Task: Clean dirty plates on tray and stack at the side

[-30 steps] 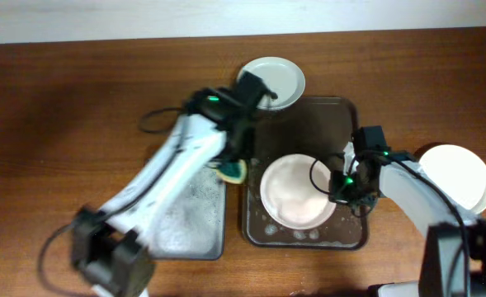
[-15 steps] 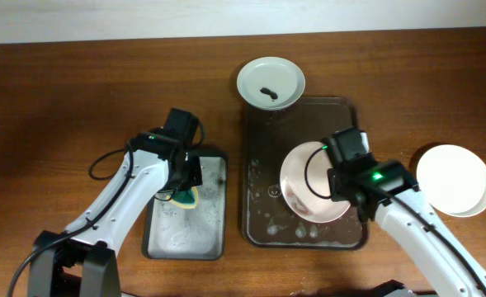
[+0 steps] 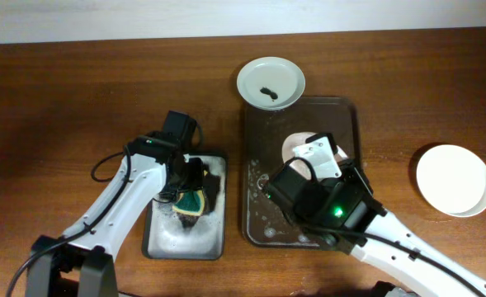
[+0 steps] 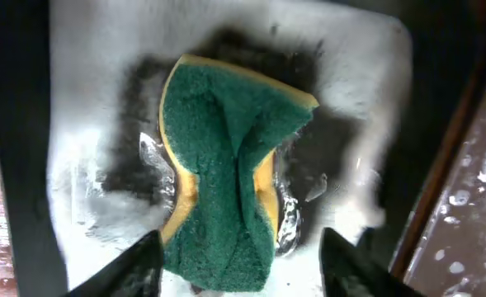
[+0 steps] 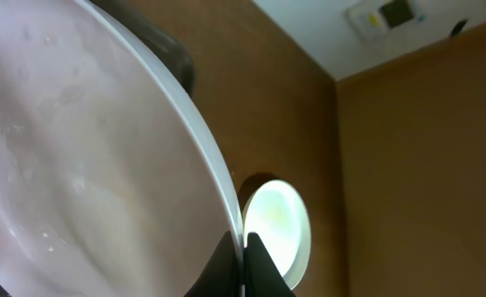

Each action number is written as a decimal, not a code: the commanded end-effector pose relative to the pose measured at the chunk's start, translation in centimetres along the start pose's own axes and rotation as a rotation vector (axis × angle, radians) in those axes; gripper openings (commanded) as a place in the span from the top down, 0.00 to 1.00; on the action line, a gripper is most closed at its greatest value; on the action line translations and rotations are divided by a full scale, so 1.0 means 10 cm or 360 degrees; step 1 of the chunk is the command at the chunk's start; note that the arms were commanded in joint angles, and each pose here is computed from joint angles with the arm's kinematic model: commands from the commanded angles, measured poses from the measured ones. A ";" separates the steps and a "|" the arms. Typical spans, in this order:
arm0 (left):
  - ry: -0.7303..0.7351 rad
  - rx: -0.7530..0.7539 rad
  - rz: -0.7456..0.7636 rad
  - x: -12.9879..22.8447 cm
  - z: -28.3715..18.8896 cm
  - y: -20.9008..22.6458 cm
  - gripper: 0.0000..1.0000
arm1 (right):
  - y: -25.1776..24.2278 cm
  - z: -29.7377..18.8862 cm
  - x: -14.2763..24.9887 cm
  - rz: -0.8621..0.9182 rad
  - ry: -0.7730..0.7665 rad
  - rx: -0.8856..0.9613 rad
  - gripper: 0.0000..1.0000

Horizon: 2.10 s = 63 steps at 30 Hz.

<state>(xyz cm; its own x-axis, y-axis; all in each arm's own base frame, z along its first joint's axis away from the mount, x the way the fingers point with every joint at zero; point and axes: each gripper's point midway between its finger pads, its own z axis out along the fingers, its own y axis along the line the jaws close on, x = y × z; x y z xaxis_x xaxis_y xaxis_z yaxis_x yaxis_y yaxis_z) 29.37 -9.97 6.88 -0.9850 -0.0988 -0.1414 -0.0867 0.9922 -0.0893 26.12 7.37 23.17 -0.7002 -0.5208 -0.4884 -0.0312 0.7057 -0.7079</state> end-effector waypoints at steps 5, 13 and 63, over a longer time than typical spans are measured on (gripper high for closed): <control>-0.0169 0.0105 0.0011 -0.06 -0.35 -0.06 0.02 | -0.22 -0.11 -0.13 0.0070 -0.0118 0.0157 0.96; -0.0172 0.0106 0.0012 -0.06 -0.36 -0.06 0.00 | -0.31 -0.12 -0.17 0.0082 -0.0155 0.0241 0.96; -0.0173 0.0107 0.0012 -0.06 -0.36 -0.06 0.00 | -0.15 0.03 -0.11 0.0070 -0.0034 0.0048 0.96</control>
<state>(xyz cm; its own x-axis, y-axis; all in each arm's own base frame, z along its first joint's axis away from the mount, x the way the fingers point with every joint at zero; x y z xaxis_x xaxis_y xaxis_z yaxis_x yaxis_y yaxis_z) 29.62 -10.26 10.29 -0.9646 -0.1045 -0.2420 -0.0708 0.9870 -0.1442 27.03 6.74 23.91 -0.6929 -0.5259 -0.4932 -0.0017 0.6853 -0.7283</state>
